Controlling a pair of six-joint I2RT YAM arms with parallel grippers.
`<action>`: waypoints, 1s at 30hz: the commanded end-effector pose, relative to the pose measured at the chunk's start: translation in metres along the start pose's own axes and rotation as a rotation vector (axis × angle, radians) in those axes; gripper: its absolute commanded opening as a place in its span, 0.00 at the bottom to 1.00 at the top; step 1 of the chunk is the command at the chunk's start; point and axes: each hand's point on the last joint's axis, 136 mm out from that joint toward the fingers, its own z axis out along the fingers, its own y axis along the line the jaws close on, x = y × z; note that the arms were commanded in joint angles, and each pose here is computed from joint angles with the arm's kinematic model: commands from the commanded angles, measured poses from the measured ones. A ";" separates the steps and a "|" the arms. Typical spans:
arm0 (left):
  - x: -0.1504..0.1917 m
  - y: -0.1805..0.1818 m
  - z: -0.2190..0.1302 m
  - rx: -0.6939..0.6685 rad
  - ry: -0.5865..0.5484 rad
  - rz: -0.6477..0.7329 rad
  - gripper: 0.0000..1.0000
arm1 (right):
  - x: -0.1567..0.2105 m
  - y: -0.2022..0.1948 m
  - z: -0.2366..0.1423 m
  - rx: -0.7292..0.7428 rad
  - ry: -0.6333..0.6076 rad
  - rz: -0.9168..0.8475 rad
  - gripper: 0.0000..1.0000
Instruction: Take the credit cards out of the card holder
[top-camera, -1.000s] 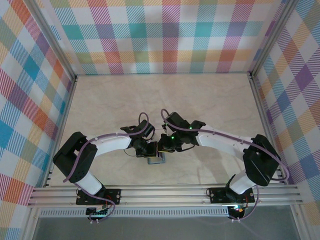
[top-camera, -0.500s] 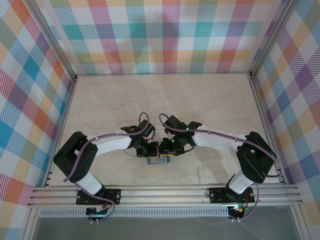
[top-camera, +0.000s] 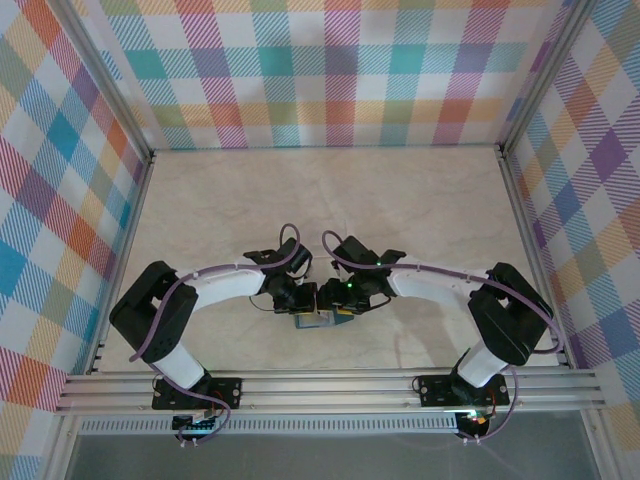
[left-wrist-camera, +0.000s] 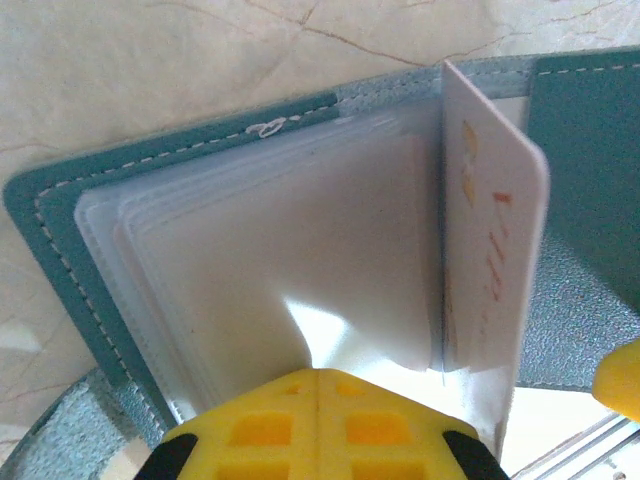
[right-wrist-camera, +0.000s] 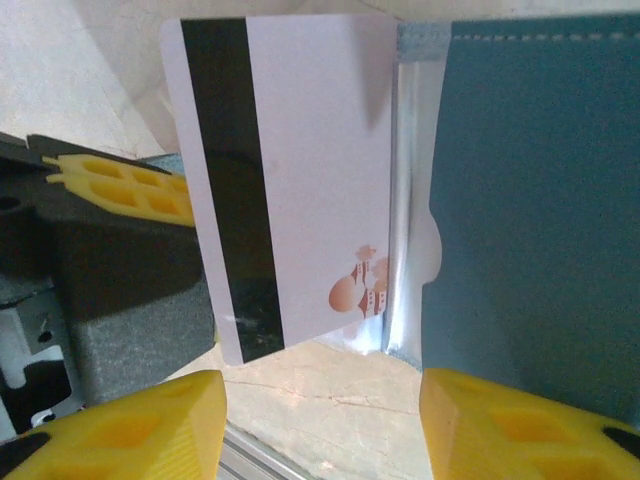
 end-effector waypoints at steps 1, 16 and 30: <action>0.013 0.021 0.010 -0.095 0.064 -0.014 0.03 | -0.005 0.008 0.005 -0.077 -0.006 -0.003 0.56; 0.010 0.004 0.010 -0.114 0.075 0.026 0.01 | 0.000 0.007 0.009 -0.146 -0.018 -0.104 0.63; 0.006 -0.005 0.008 -0.109 0.072 0.033 0.00 | 0.002 0.004 0.010 -0.160 -0.021 -0.156 0.68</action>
